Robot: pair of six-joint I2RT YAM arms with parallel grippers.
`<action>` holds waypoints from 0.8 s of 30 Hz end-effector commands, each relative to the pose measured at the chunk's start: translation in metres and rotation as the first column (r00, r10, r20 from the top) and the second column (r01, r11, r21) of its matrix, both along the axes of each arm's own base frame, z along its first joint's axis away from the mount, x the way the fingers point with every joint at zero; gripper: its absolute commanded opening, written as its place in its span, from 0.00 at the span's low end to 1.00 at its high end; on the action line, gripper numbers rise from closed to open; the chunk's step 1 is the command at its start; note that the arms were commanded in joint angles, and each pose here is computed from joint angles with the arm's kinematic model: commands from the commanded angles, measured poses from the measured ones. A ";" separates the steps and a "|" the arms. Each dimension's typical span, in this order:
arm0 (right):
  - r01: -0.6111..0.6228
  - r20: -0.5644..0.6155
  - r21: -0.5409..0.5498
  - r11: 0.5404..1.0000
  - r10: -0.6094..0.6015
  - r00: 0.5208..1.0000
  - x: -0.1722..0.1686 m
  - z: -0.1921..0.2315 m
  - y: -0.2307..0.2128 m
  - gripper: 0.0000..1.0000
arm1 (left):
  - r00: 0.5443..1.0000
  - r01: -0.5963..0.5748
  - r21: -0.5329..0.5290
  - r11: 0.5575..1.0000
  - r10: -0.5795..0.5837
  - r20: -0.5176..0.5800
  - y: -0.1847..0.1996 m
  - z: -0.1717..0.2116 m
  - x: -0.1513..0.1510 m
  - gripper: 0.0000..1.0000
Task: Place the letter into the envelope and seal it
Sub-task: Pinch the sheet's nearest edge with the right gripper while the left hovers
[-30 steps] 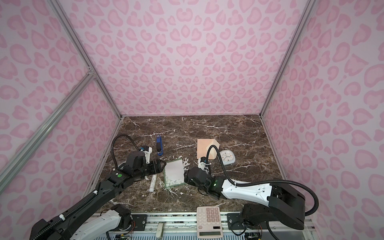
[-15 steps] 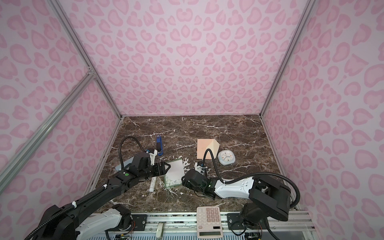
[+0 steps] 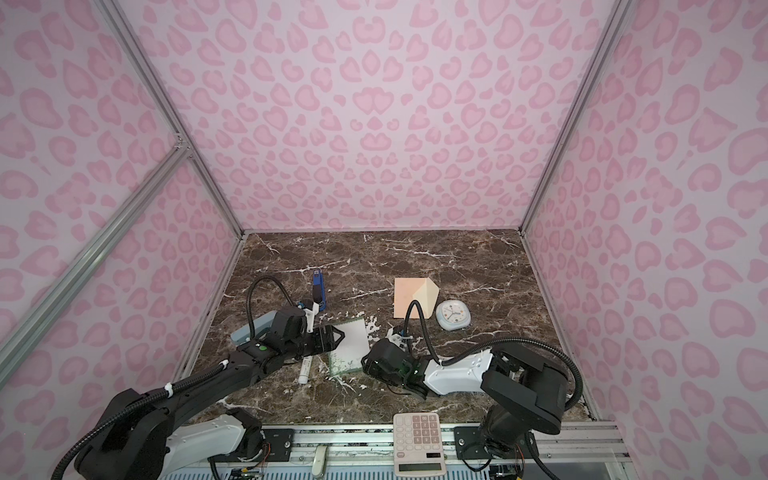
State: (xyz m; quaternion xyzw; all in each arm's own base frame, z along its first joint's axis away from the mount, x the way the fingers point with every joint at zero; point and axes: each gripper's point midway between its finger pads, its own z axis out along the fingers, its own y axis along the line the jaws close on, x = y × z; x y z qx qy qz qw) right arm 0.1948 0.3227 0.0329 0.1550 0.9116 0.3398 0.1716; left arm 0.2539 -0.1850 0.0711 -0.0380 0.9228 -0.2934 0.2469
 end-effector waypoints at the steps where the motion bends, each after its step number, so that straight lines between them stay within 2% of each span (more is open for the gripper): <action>1: 0.003 -0.001 0.011 1.000 -0.003 1.000 0.001 -0.002 0.001 0.51 | 1.000 0.007 -0.031 0.999 -0.006 0.027 -0.006 0.004 0.006 0.82; 24: -0.006 0.020 0.079 0.997 0.005 1.000 0.007 -0.001 0.006 0.46 | 0.999 0.028 -0.048 0.998 -0.030 -0.038 -0.014 -0.024 0.003 0.82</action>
